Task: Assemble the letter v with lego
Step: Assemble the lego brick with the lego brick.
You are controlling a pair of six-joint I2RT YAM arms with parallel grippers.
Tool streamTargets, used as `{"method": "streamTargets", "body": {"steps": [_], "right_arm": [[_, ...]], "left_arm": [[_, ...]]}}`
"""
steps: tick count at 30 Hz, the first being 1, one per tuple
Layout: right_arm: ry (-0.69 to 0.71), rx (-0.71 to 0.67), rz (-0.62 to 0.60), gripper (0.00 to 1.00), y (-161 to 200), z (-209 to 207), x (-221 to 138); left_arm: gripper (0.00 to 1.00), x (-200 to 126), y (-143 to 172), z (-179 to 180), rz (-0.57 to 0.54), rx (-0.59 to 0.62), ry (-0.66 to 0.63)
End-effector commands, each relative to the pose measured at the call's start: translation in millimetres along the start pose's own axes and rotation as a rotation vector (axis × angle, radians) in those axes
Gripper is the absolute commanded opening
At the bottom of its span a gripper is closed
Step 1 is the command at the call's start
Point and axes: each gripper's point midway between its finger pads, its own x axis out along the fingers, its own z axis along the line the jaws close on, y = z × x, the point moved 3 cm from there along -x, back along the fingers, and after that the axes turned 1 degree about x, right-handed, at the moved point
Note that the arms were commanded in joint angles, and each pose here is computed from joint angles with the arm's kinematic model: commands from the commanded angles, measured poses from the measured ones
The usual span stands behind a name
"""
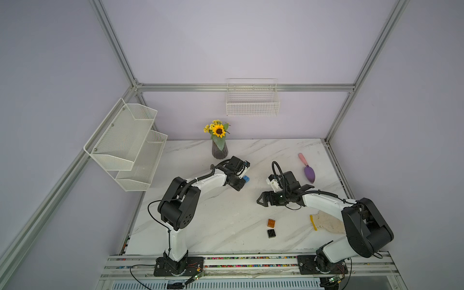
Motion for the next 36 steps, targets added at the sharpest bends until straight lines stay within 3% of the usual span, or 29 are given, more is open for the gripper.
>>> {"method": "streamTargets", "body": {"steps": [1, 16, 36], "right_arm": [[-0.021, -0.044, -0.027, 0.97, -10, 8, 0], [-0.026, -0.035, -0.01, 0.97, -9, 9, 8], [-0.031, -0.047, -0.009, 0.97, -9, 13, 2]], "left_arm": [[0.19, -1, -16, 3, -0.063, 0.06, 0.018], [0.19, 10, -11, 3, -0.056, 0.054, 0.034], [0.19, 31, 21, 1, 0.067, -0.023, 0.031]]}}
